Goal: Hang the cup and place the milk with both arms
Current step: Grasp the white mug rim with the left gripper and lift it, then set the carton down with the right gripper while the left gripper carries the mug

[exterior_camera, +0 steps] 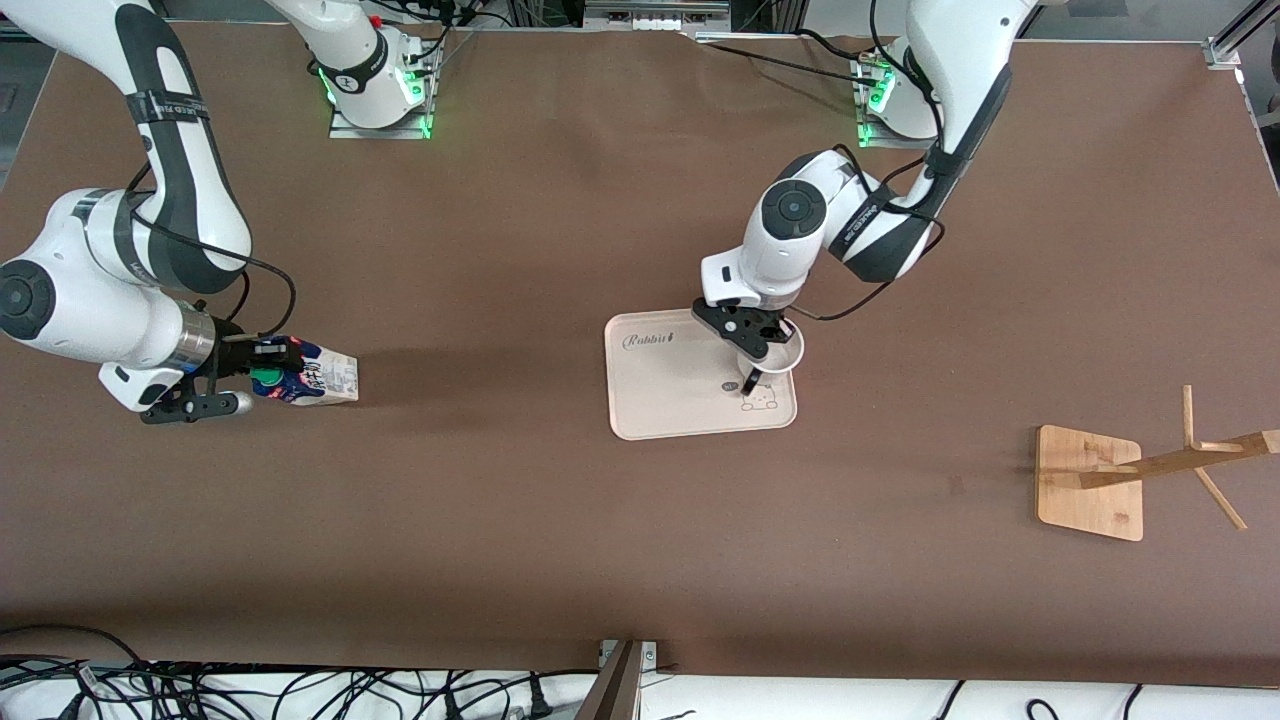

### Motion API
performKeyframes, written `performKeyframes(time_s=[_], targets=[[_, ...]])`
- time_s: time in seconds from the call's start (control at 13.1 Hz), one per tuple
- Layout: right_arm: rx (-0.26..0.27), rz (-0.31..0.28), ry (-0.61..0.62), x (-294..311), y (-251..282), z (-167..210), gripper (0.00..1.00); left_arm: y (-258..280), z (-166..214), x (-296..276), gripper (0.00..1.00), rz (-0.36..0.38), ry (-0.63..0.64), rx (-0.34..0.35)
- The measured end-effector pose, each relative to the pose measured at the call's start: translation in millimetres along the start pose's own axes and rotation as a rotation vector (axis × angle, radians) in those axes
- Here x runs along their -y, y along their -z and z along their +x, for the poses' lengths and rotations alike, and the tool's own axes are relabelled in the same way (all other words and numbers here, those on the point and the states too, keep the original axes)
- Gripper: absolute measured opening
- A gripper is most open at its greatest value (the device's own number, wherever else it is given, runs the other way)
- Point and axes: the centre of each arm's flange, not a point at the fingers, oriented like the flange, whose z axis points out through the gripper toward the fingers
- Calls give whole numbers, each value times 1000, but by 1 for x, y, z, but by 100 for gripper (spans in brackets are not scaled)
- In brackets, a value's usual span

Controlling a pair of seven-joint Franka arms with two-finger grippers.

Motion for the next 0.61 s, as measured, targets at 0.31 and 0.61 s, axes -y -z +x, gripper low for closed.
performKeyframes(time_s=[0.31, 0.61], targets=[[-15, -2, -16, 2, 7, 1, 96, 127, 12, 94, 7, 2, 285, 34], [-40, -1, -17, 11, 46, 3, 100, 251, -19, 254, 7, 6, 556, 11]])
